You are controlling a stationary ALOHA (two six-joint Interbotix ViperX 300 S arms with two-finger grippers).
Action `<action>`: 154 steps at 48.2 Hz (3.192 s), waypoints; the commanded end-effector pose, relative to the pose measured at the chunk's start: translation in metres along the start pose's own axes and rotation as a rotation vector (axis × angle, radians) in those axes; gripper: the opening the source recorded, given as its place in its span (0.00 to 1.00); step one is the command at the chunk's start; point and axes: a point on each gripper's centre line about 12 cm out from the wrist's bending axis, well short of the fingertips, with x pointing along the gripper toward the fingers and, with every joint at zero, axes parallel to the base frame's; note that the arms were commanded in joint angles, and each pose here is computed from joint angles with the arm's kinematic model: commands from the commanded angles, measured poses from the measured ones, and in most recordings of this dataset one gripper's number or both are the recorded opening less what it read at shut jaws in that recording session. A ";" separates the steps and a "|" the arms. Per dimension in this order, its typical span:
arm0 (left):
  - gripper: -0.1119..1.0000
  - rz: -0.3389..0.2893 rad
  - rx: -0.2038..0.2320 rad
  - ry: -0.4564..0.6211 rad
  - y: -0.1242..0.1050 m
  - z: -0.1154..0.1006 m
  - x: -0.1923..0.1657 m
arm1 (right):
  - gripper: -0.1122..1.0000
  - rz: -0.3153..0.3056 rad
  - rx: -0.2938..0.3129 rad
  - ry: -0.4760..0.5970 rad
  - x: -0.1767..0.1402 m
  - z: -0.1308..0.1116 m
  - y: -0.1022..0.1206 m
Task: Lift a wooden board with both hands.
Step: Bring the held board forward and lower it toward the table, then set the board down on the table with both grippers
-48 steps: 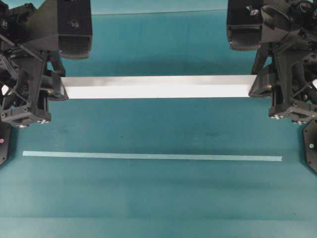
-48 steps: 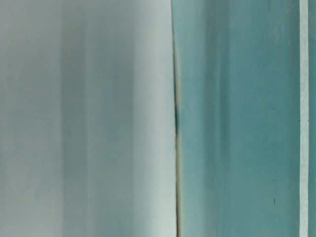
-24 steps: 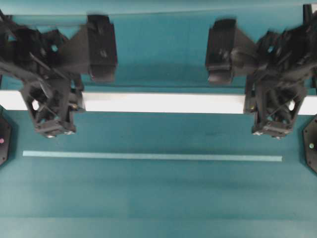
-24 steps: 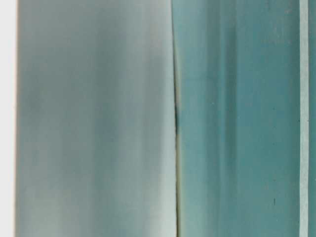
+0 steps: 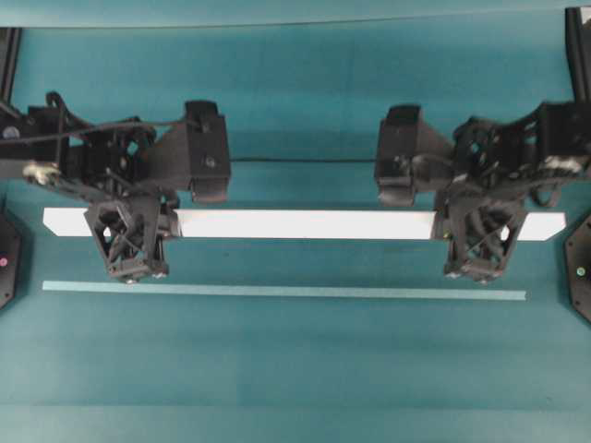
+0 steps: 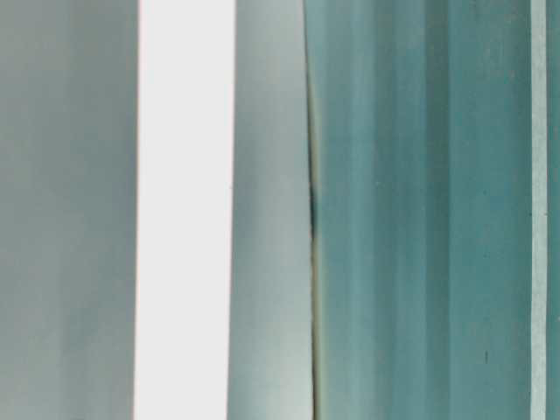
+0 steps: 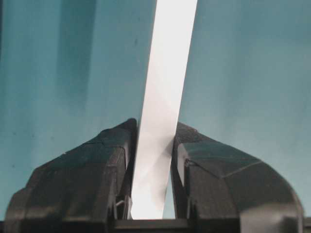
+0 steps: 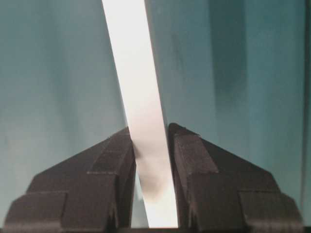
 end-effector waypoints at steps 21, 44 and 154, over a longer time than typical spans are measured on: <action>0.27 0.001 -0.062 -0.002 0.004 -0.029 0.074 | 0.30 -0.004 -0.059 0.095 0.073 0.007 0.000; 0.27 0.005 -0.055 0.047 0.003 -0.045 0.113 | 0.30 0.001 -0.093 0.163 0.115 0.008 0.000; 0.27 -0.044 0.019 -0.073 -0.017 -0.060 0.153 | 0.30 0.014 -0.061 0.130 0.162 -0.008 0.019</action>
